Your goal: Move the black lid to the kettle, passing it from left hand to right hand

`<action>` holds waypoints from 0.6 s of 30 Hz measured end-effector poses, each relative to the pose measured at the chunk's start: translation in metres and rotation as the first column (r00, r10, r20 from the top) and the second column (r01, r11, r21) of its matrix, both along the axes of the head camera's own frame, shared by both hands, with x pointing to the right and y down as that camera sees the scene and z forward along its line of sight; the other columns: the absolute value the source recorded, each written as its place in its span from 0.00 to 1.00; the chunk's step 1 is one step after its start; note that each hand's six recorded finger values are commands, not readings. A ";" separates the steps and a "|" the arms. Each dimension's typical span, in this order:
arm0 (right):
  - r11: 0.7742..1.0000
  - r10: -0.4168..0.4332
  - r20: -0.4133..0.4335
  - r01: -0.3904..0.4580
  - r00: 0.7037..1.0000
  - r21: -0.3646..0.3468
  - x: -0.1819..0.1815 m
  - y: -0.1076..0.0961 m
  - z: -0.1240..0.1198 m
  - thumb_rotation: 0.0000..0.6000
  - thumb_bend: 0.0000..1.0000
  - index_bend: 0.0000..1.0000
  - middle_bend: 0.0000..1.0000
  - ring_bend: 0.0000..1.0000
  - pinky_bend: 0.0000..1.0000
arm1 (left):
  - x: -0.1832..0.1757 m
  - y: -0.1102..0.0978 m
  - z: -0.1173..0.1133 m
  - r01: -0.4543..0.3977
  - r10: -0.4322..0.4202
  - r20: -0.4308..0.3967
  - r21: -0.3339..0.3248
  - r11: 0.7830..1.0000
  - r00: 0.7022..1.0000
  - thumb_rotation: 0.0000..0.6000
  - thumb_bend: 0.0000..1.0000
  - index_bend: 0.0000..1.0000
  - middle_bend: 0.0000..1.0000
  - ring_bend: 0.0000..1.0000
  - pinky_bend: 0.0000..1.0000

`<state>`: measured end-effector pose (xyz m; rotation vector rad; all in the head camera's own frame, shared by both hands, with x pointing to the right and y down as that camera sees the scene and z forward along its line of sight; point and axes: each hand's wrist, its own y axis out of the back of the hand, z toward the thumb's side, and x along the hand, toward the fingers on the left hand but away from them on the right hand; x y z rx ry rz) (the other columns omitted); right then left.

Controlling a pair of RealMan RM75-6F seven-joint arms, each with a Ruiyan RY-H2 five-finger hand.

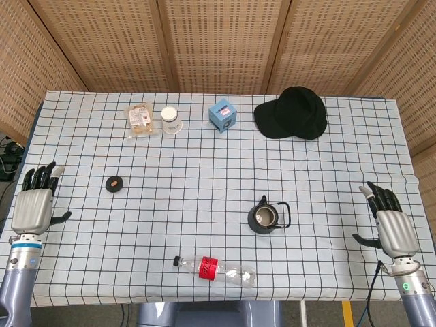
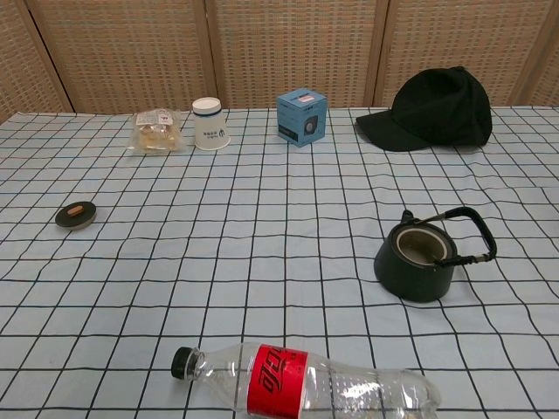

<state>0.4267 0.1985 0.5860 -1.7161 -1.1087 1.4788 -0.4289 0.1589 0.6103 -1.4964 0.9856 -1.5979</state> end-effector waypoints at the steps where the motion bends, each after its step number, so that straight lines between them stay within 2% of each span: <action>1: 1.000 0.005 0.002 -0.005 1.000 0.001 0.001 0.000 0.000 1.00 0.23 0.09 0.00 0.00 0.00 | -0.001 -0.001 0.003 -0.001 0.001 0.003 -0.008 1.000 1.000 1.00 0.09 0.03 0.00 0.00 0.00; 8: 1.000 0.013 0.014 -0.013 1.000 0.008 0.005 -0.003 -0.004 1.00 0.23 0.09 0.00 0.00 0.00 | -0.008 -0.018 0.030 -0.012 0.017 0.056 -0.087 0.996 0.998 1.00 0.10 0.15 0.00 0.00 0.00; 18: 1.000 0.009 0.017 -0.009 1.000 0.006 0.003 -0.002 -0.004 1.00 0.23 0.09 0.00 0.00 0.00 | -0.007 -0.054 0.064 -0.034 0.055 0.111 -0.183 0.982 0.992 1.00 0.10 0.17 0.00 0.00 0.00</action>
